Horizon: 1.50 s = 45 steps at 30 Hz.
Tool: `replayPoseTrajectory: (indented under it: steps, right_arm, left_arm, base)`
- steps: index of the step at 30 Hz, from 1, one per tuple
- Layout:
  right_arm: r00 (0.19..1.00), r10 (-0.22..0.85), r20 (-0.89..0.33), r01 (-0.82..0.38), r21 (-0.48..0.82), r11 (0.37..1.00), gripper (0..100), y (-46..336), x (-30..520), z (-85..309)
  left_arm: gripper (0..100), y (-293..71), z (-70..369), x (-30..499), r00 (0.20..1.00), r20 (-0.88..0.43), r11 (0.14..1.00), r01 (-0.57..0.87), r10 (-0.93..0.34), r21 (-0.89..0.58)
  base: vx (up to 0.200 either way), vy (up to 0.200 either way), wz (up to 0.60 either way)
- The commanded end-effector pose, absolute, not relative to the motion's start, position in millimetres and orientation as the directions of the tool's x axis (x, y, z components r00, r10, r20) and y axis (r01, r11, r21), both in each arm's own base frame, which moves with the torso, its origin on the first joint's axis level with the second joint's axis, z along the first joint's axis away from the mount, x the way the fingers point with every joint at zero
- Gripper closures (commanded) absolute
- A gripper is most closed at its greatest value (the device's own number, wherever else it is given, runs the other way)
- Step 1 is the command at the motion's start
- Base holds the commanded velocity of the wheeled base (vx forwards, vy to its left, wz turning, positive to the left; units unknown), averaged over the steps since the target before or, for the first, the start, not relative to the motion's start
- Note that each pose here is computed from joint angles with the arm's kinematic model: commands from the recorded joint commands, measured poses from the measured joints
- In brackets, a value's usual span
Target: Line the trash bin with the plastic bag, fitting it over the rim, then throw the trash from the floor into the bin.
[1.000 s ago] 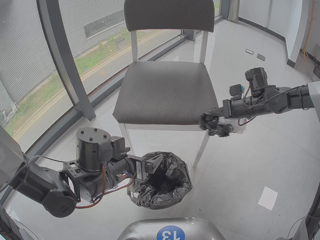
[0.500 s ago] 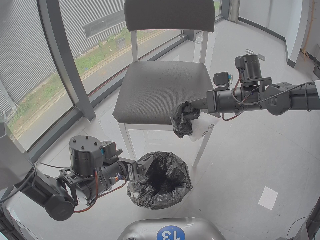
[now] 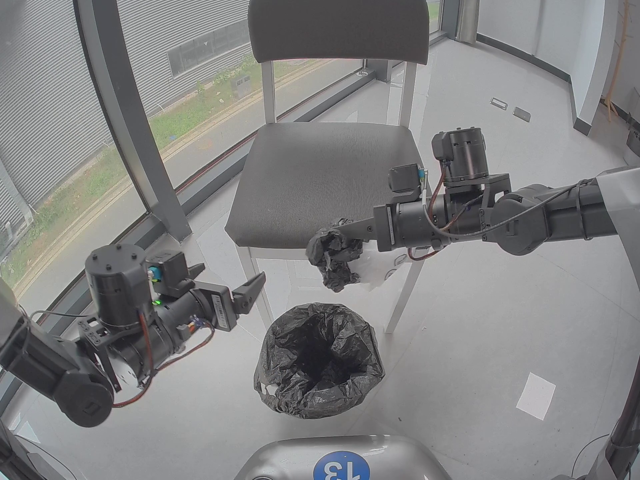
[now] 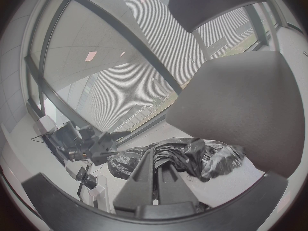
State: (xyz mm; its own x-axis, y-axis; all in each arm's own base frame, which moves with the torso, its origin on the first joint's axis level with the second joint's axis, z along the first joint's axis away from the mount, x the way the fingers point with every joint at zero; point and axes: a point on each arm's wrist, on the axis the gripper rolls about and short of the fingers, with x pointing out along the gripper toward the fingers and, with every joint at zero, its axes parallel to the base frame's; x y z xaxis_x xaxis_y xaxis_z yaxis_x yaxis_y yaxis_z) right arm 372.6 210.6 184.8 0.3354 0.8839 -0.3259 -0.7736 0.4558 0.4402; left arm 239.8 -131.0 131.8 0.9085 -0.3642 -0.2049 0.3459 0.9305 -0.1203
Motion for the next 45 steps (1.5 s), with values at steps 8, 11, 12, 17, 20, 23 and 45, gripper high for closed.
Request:
replayPoseTrajectory:
  steps: [8, 11, 12, 17, 20, 23, 45]
  right_arm:
    - [0.27, 0.898, -0.349, -0.792, 0.45, 0.413, 100, 236.4, 359.4, 172.3]
    - [0.271, 0.895, -0.355, -0.784, 0.458, 0.419, 100, 235.4, 362.8, 167.8]
    - [0.271, 0.892, -0.361, -0.779, 0.462, 0.424, 100, 234.7, 364.2, 164.3]
    - [0.259, 0.889, -0.378, -0.774, 0.47, 0.425, 100, 239.5, 368.3, 150.2]
    - [0.24, 0.896, -0.374, -0.786, 0.466, 0.406, 100, 249.8, 364.4, 145.5]
    - [0.228, 0.898, -0.375, -0.792, 0.466, 0.395, 100, 255.4, 361.8, 143.1]
    - [0.198, 0.897, -0.396, -0.785, 0.483, 0.387, 100, 277.8, 378.7, 93.8]
  left_arm:
    - [0, -95.6, 165.3, 229.7, 0.96, -0.074, 0.962, 0.264, -0.269, -0.069]
    - [0, -94.3, 161.8, 226.7, 0.96, -0.09, 0.963, 0.261, -0.267, -0.067]
    - [0, -93.3, 159.4, 224.1, 0.958, -0.099, 0.962, 0.265, -0.271, -0.066]
    - [0, -86.2, 160.7, 226.2, 0.965, -0.093, 0.968, 0.238, -0.244, -0.074]
    - [0, -75.0, 167.2, 223.3, 0.976, -0.059, 0.976, 0.205, -0.21, -0.078]
    - [0, -63.6, 176.1, 216.5, 0.984, -0.017, 0.981, 0.178, -0.18, -0.079]
    - [0, -57.2, 179.3, 212.1, 0.984, -0.002, 0.981, 0.178, -0.179, -0.08]
  base:
    - [0.0, 0.0, 0.0]
    - [0.0, 0.0, 0.0]
    - [0.0, 0.0, 0.0]
    - [0.0, 0.0, 0.0]
    - [0.0, 0.0, 0.0]
    - [0.0, 0.0, 0.0]
    - [0.0, 0.0, 0.0]
